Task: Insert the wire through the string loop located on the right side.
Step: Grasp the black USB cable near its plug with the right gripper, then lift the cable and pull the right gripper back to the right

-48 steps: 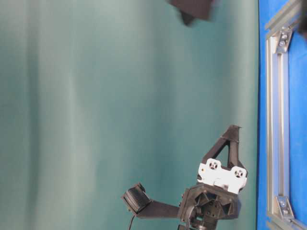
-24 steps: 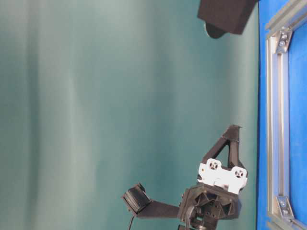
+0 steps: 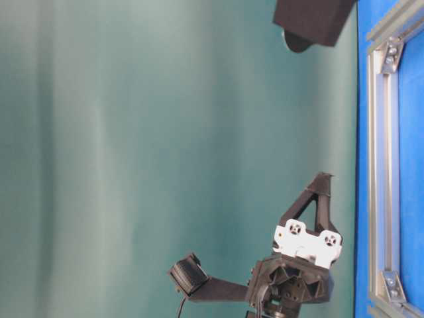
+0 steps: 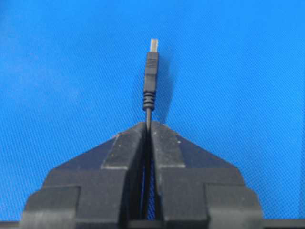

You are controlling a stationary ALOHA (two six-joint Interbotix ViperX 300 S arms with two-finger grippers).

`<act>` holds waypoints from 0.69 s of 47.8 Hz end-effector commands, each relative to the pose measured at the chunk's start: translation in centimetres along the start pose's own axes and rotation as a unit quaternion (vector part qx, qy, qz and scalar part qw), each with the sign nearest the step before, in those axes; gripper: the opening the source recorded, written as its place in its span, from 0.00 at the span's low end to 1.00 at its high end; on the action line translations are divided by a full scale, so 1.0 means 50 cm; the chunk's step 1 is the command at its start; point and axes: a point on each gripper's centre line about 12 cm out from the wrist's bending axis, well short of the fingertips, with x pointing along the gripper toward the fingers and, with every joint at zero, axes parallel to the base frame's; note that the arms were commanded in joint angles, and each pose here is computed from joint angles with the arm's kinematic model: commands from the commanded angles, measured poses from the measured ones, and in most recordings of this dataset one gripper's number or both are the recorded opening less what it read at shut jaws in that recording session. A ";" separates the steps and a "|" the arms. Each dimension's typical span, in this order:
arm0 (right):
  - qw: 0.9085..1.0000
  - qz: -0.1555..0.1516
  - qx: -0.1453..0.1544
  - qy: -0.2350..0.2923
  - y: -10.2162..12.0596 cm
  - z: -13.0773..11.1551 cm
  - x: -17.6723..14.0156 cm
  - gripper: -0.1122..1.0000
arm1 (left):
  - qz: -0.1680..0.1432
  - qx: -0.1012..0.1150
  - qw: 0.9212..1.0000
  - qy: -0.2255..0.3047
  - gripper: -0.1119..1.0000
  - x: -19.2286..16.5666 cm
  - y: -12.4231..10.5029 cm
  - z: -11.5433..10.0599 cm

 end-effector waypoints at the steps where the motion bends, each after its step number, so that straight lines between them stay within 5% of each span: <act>1: 1.000 0.006 -0.001 -0.017 0.008 0.023 0.002 0.07 | -0.004 0.002 1.000 -0.022 0.10 -0.003 -0.005 0.030; 33: 1.000 0.016 0.003 -0.009 0.034 0.140 -0.062 0.07 | -0.003 0.002 1.000 -0.022 0.10 -0.003 -0.003 0.030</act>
